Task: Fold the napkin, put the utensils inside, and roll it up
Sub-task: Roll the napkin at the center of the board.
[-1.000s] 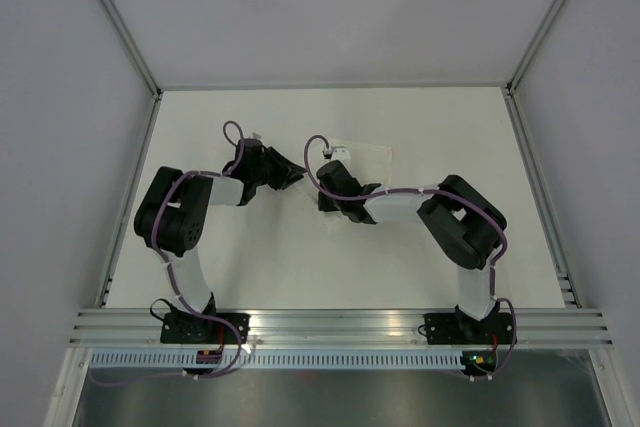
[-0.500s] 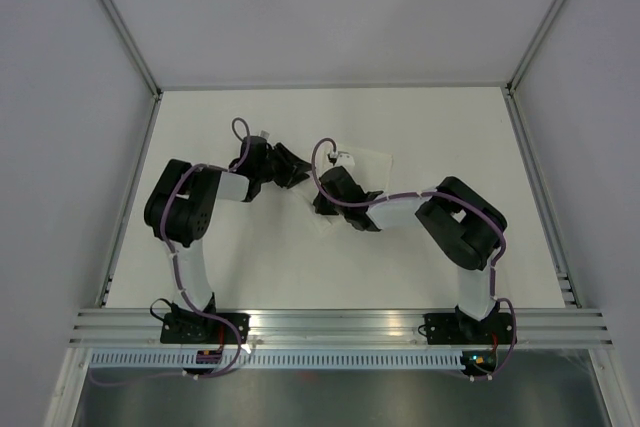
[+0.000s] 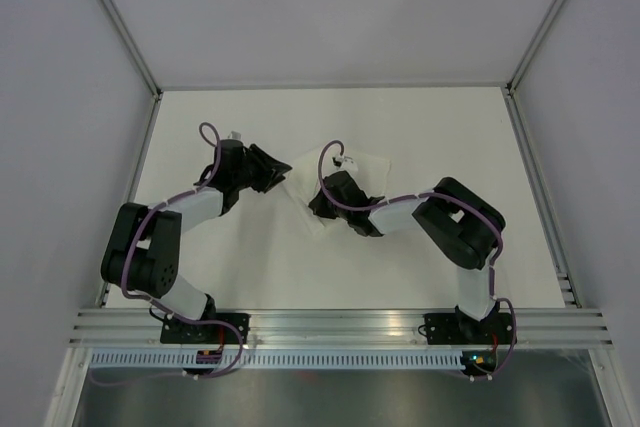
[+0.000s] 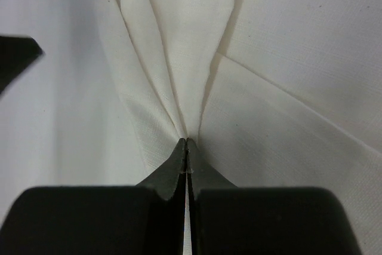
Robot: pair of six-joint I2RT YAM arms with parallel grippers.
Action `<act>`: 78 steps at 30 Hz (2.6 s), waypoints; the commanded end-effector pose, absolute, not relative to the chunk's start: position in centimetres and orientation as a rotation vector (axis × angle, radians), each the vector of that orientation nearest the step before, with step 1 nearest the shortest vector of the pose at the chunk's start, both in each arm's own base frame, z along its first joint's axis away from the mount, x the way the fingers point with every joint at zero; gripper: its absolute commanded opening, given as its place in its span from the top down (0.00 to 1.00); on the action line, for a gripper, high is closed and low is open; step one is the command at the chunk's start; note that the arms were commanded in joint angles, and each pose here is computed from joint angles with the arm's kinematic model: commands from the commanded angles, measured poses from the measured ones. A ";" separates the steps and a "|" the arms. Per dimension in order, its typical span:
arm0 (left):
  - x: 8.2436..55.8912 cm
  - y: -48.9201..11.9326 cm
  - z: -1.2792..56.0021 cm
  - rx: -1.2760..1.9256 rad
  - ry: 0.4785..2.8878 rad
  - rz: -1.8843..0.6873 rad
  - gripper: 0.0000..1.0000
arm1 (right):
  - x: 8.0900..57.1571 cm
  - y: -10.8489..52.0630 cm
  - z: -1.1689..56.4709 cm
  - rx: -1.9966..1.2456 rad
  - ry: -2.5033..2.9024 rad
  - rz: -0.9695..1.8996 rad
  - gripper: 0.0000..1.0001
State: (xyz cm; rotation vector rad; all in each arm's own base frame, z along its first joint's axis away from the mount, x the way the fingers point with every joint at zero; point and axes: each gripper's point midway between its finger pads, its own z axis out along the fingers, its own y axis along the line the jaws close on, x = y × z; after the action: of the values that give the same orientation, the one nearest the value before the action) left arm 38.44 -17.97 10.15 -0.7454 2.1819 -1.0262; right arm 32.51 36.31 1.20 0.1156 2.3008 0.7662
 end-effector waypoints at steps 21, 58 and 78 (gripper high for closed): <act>34.5 -16.7 0.9 -0.761 2.427 -0.864 0.53 | 23.2 29.2 -10.8 0.037 2.768 0.439 1.00; 35.0 -16.1 1.8 -0.537 2.726 -0.213 0.98 | 28.4 29.4 -2.1 -0.177 2.490 0.339 0.69; 33.4 -15.4 3.7 -0.436 2.840 0.205 0.98 | 23.1 37.5 7.9 -0.444 2.020 0.224 0.63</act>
State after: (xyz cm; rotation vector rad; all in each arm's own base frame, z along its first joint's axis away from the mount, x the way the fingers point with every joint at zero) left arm 34.07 -16.10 3.27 -0.4980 2.8119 0.0884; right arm 22.93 35.43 6.52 -0.4236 2.0952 0.2797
